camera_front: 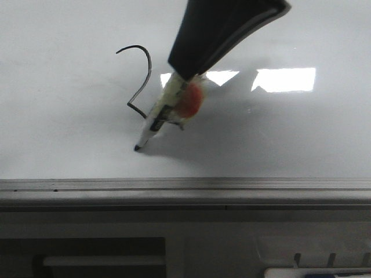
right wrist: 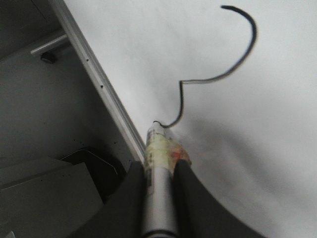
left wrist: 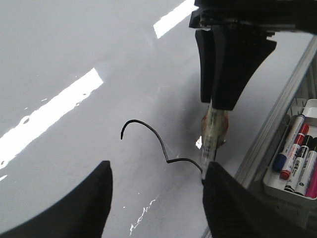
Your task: Write number 3 on whiteboard
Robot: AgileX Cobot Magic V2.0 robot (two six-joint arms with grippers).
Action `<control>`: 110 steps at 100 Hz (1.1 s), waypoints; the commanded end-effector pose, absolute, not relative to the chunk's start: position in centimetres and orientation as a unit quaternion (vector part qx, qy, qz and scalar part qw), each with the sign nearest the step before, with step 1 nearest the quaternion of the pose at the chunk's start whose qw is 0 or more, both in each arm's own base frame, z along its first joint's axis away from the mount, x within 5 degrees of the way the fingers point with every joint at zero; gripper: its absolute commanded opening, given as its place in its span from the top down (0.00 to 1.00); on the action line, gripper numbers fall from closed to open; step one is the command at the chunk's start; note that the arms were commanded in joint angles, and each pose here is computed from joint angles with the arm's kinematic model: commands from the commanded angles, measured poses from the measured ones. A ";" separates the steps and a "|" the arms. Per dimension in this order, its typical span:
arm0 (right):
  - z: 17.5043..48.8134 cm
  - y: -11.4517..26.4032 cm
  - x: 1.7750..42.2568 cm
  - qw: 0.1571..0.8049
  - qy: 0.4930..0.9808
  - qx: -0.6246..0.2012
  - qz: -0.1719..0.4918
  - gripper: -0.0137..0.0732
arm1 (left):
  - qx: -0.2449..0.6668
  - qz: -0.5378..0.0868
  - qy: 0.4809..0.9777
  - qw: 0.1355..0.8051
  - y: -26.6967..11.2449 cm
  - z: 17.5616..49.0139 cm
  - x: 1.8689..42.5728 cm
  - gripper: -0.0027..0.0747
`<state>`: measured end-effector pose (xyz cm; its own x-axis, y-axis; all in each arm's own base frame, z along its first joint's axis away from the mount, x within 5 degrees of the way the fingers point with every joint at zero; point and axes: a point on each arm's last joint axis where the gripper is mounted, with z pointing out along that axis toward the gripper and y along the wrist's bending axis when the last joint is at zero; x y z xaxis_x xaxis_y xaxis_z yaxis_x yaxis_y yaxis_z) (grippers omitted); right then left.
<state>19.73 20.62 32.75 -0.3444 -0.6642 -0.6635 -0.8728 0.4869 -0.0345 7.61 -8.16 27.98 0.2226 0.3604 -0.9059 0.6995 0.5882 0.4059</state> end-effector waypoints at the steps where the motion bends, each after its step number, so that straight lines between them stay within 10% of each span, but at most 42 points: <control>1: 34.1 21.7 20.2 0.377 0.778 -0.471 0.173 0.89 | 0.419 -0.156 0.583 0.678 -8.4 29.7 7.4 0.48; 110: 36.8 22.6 14.3 0.353 0.734 -0.532 0.231 0.89 | 0.462 -0.246 0.617 0.588 -14.7 26.3 9.5 0.48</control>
